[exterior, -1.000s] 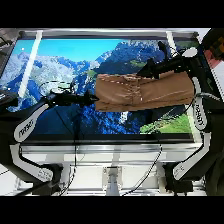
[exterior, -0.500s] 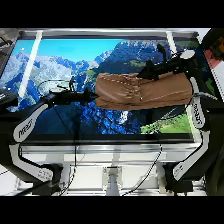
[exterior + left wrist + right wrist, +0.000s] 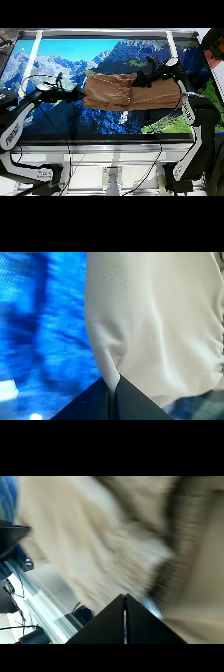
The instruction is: Fold the clothes and pants, and hang the long-sleeved shirts on hangers.
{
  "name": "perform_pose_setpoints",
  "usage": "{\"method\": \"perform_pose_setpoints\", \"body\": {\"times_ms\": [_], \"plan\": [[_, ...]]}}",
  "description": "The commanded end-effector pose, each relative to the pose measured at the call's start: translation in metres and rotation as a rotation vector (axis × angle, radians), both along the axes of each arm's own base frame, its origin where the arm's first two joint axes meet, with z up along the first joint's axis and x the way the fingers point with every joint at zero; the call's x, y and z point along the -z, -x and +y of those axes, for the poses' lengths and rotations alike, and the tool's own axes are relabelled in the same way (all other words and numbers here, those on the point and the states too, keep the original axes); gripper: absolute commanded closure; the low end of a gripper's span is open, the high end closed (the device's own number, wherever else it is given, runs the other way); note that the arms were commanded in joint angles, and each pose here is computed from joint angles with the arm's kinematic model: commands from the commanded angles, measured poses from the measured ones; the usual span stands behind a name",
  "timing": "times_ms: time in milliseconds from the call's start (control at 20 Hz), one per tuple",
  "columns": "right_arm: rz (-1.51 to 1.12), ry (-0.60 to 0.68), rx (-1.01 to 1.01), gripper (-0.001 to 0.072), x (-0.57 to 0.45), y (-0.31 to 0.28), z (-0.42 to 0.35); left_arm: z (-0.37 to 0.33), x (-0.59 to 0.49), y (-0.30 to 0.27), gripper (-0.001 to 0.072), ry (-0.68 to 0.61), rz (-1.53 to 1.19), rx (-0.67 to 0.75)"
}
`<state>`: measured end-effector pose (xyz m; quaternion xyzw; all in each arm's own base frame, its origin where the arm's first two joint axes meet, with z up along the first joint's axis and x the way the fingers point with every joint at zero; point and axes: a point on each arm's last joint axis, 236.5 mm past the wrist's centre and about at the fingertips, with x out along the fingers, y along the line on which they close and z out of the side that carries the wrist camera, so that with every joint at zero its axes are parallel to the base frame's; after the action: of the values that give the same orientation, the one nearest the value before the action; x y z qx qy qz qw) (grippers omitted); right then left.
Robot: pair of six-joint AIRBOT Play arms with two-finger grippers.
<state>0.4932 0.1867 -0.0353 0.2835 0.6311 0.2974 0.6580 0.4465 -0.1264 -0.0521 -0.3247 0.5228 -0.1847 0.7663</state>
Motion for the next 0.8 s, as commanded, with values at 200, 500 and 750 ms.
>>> {"method": "perform_pose_setpoints", "body": {"times_ms": [200, 500, 750], "plan": [[0.03, 0.03, -0.021, 0.0701, 0.013, 0.009, 0.037, 0.122, -0.065, 0.005, 0.0695, -0.154, -0.097, -0.186], [0.087, 0.044, -0.083, 0.0701, 0.041, 0.044, 0.131, 0.133, -0.104, 0.022, 0.0694, -0.156, -0.15, -0.186], [0.2, 0.067, 0.032, 0.07, 0.065, 0.055, 0.172, 0.122, -0.123, 0.029, 0.0694, -0.149, -0.168, -0.139]]}}
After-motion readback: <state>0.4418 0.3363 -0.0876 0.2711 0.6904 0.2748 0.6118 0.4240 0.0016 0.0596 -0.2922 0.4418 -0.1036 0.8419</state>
